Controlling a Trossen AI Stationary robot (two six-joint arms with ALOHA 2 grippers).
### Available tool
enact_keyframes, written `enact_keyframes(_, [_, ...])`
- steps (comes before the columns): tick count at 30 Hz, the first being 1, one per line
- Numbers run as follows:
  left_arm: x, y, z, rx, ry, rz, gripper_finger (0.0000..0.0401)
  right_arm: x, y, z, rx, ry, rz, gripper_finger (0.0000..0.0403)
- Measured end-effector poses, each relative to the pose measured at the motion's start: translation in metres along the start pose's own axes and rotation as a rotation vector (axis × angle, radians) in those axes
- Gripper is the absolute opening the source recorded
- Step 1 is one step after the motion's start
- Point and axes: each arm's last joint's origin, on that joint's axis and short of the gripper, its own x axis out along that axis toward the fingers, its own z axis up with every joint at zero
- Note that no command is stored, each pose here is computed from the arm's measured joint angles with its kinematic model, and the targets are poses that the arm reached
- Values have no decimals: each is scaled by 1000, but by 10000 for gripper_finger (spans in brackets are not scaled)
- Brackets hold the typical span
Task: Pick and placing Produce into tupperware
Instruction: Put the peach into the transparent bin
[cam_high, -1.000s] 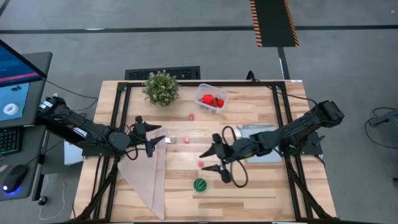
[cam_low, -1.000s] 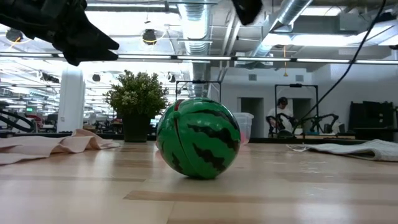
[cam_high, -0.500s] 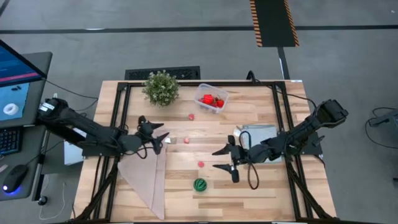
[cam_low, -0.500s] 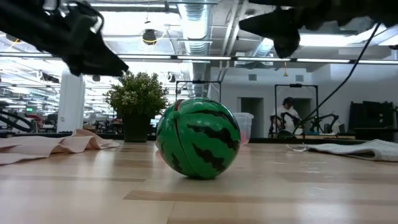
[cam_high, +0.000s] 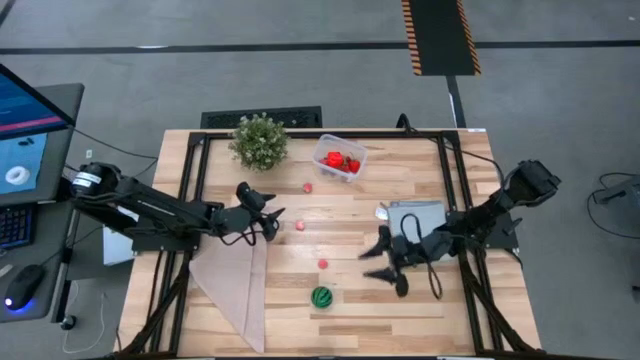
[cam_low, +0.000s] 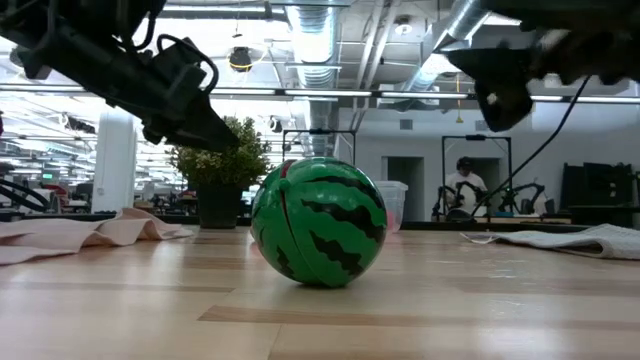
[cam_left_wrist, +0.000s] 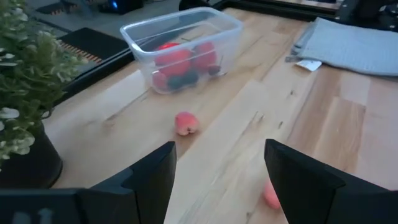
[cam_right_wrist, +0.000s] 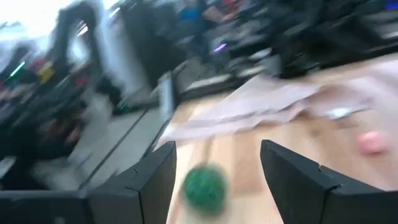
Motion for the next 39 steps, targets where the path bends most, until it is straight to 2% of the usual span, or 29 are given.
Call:
enact_keyframes(4, [6, -5, 1, -41, 33, -37, 236, -4, 5, -4, -35, 14, 36, 256])
enact_keyframes(7, [17, -10, -4, -31, 117, -128, 236, -5, 9, -5, -36, 17, 51, 256])
enact_keyframes(10, [29, -13, -7, 8, 175, -168, 236, -6, 13, -6, -37, 23, 72, 256])
enact_keyframes(18, [60, -21, -21, 41, 291, -164, 236, -8, 17, -8, -45, 27, 91, 256])
enact_keyframes(25, [77, -32, -26, 57, 294, -169, 236, -7, 16, -8, -49, 34, 85, 256])
enact_keyframes(33, [85, -33, -39, 68, 334, -153, 235, -7, 16, -9, -51, 41, 83, 256])
enact_keyframes(36, [85, -33, -38, 64, 327, -155, 219, -7, 16, -10, -55, 49, 78, 256])
enact_keyframes(39, [86, -34, -36, 59, 315, -159, 182, -7, 16, -9, -54, 47, 78, 256])
